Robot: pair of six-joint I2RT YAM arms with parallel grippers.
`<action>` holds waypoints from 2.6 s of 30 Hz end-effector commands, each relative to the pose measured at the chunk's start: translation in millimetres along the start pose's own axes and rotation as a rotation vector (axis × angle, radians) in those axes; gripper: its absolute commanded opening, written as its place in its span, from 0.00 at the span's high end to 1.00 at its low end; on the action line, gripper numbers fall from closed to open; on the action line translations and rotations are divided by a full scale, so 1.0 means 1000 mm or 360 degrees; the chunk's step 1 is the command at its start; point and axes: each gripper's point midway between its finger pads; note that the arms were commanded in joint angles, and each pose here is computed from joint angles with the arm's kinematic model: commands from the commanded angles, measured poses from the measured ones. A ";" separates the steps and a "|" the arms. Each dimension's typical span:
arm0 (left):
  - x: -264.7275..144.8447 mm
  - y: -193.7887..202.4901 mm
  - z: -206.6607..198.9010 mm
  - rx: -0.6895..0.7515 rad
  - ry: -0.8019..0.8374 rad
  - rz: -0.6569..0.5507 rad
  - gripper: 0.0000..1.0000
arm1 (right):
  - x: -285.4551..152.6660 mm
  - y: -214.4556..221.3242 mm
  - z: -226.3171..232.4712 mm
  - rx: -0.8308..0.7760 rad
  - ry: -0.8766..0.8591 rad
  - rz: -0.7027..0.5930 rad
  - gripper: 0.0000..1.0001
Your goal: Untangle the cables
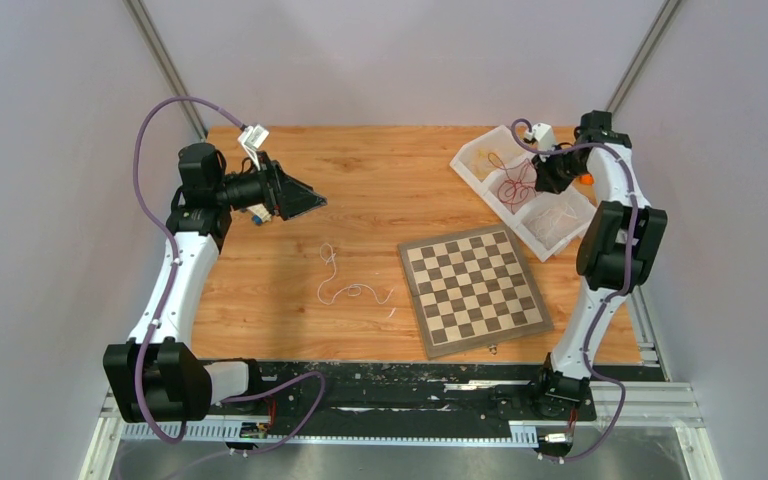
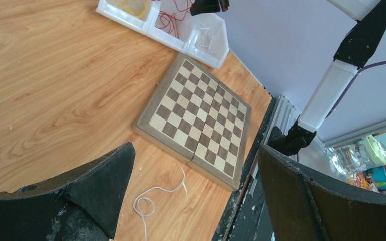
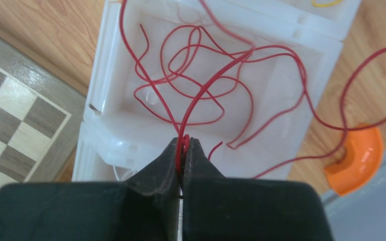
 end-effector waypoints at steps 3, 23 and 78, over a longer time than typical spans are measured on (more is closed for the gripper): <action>-0.001 -0.001 -0.007 0.0068 0.0032 -0.0013 0.00 | -0.062 -0.034 -0.005 -0.0346 0.0122 -0.0073 1.00; -0.001 0.011 -0.010 0.0051 0.0081 0.0024 0.00 | -0.080 -0.017 -0.018 -0.0588 0.0110 0.0208 1.00; 0.006 0.002 0.006 0.0092 0.0073 0.0022 0.00 | -0.054 -0.095 0.015 -0.0165 0.0239 -0.0153 0.30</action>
Point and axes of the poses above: each gripper's point midway between its finger pads, its own x axis out along the fingers, its own z axis along the line the jaws close on, y = z × x, and after that the axes turned 15 degrees about x, right-handed
